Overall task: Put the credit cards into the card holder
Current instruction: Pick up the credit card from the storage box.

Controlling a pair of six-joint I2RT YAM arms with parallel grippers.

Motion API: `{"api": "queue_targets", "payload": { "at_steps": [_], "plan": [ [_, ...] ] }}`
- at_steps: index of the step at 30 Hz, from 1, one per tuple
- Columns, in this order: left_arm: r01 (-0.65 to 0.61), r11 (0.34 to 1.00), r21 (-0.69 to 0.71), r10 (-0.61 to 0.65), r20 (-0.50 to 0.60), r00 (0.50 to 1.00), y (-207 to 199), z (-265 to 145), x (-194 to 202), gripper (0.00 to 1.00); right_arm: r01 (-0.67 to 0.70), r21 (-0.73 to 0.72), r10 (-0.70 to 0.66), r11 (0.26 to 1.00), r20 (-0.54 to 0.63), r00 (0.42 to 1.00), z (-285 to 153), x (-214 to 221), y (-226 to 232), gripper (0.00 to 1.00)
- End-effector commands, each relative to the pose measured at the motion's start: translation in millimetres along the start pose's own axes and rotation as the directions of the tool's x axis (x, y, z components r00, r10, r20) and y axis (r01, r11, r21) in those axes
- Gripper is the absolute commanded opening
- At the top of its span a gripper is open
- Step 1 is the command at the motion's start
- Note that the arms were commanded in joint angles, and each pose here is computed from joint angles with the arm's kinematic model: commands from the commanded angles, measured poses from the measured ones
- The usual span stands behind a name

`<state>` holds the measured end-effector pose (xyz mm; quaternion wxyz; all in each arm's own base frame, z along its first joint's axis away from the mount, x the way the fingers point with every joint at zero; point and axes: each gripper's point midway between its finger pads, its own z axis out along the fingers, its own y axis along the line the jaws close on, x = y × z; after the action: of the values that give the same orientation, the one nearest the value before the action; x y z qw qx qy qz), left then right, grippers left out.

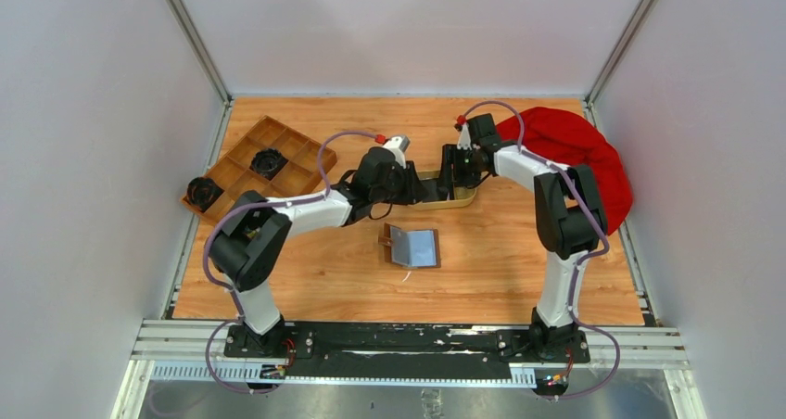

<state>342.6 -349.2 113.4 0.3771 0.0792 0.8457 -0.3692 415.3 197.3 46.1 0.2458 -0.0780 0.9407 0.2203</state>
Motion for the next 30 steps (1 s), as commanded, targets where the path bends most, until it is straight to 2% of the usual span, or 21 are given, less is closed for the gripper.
{"api": "queue_targets", "payload": {
  "at_steps": [1, 4, 8, 11, 14, 20, 30],
  "plan": [
    [-0.01, 0.999, -0.047, 0.011, 0.024, 1.0, 19, 18, -14, 0.22, -0.102, -0.013, 0.1, 0.995, -0.086, 0.991, 4, 23, -15, 0.59],
    [-0.017, 0.997, -0.075, 0.018, 0.007, 1.0, 29, 32, -11, 0.1, -0.114, -0.026, 0.111, 0.993, -0.084, 0.99, 3, 21, -16, 0.58],
    [-0.044, 0.986, -0.158, 0.04, -0.026, 0.999, 44, 45, -12, 0.08, -0.123, -0.035, 0.12, 0.992, -0.088, 0.989, 4, 22, -16, 0.58],
    [-0.082, 0.958, -0.274, 0.066, -0.069, 0.995, 67, 47, -9, 0.13, -0.127, -0.04, 0.123, 0.991, -0.092, 0.988, 5, 22, -15, 0.58],
    [-0.125, 0.922, -0.367, 0.083, -0.127, 0.988, 86, 47, -5, 0.25, -0.129, -0.042, 0.125, 0.991, -0.095, 0.988, 6, 22, -15, 0.58],
    [-0.167, 0.908, -0.385, 0.096, -0.196, 0.976, 93, 57, 1, 0.44, -0.13, -0.045, 0.125, 0.991, -0.095, 0.988, 7, 21, -15, 0.58],
    [-0.128, 0.922, -0.365, 0.021, -0.283, 0.959, 98, 72, 30, 0.48, -0.146, -0.077, 0.137, 0.986, -0.112, 0.984, 8, 23, -9, 0.58]
  ]
}}
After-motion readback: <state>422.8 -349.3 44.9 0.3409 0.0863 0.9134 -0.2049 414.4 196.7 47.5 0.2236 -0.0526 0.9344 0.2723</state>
